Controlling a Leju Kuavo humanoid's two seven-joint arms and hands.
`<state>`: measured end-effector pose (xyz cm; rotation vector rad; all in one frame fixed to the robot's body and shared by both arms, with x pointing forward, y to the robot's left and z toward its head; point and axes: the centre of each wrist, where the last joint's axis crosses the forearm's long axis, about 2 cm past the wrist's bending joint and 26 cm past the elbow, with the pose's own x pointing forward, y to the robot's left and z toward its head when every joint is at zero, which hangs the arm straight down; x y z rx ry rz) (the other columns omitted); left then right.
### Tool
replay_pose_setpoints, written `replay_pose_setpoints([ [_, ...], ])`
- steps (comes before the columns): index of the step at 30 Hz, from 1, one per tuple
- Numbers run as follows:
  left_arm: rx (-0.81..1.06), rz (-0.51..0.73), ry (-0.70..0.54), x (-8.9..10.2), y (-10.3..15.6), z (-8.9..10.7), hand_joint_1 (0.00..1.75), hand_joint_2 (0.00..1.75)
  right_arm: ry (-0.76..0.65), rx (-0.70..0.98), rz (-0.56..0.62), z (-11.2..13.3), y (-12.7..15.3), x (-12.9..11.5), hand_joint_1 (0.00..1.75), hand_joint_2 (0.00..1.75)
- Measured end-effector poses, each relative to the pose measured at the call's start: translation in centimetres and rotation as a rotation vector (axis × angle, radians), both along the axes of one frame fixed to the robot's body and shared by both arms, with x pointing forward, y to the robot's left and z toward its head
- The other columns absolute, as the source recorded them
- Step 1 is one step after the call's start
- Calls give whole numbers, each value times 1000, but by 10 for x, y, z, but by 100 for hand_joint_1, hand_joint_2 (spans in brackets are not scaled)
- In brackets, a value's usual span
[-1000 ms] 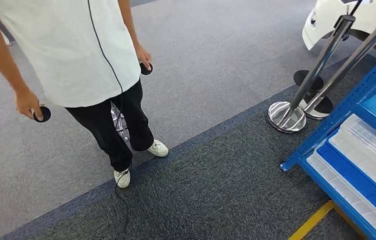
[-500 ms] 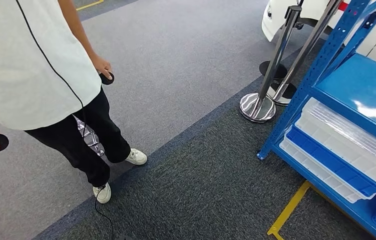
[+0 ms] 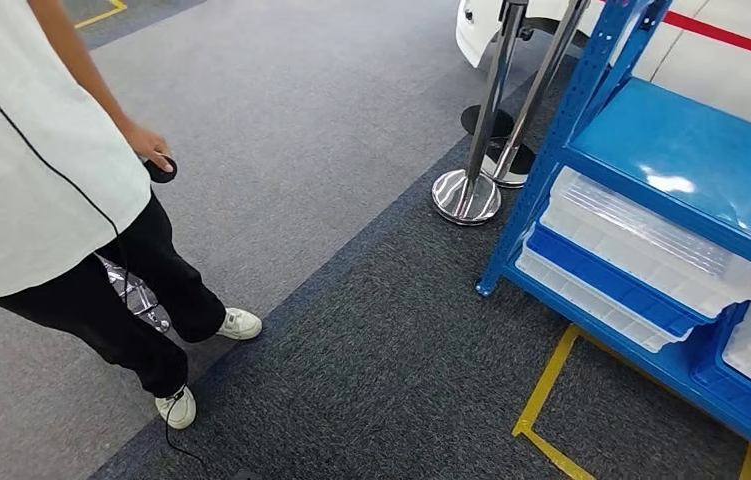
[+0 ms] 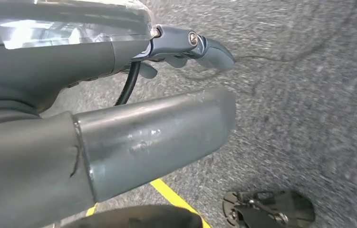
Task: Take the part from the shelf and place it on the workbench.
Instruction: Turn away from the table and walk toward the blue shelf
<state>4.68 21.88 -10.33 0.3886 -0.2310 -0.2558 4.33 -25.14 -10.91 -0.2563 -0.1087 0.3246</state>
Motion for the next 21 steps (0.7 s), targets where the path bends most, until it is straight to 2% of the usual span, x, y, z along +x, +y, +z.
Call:
replay_pose_setpoints([
  [21, 4, -2, -5, 3, 2, 0, 0, 0, 0, 5, -2, 0, 2, 0, 0, 0],
])
